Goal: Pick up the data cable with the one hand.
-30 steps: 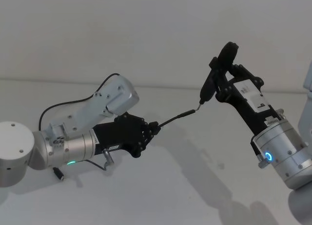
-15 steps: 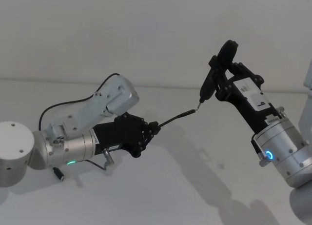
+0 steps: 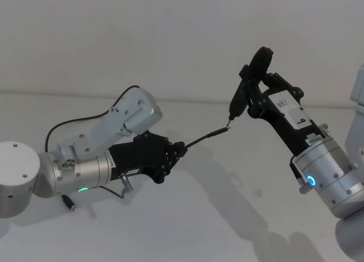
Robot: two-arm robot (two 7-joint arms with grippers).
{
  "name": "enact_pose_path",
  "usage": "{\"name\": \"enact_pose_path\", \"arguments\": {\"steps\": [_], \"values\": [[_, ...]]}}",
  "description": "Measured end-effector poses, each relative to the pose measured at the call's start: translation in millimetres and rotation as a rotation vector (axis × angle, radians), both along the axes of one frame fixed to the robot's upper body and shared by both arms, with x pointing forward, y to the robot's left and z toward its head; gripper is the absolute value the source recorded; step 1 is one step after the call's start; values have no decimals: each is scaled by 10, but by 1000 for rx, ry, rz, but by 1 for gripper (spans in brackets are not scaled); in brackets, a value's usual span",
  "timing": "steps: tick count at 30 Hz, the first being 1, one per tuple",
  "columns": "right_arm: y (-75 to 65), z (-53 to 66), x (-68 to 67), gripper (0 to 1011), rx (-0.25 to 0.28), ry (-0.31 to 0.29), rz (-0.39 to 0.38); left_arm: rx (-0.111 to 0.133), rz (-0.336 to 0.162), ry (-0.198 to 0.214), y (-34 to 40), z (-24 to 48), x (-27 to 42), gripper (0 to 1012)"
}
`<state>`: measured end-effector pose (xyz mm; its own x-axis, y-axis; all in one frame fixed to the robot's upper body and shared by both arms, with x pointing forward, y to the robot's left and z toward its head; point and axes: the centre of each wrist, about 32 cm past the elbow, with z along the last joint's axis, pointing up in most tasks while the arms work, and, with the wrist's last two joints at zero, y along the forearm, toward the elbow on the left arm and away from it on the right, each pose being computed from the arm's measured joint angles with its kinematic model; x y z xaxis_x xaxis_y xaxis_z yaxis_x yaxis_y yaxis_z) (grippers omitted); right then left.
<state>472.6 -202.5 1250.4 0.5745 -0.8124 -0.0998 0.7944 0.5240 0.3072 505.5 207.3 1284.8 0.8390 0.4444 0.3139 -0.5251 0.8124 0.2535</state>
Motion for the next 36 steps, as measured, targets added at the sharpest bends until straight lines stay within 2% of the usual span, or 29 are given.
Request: {"name": "enact_pose_path", "arguments": {"steps": [36], "values": [[-51, -14, 15, 268, -11, 10, -19, 0, 0, 0, 0, 0, 0, 35]]}}
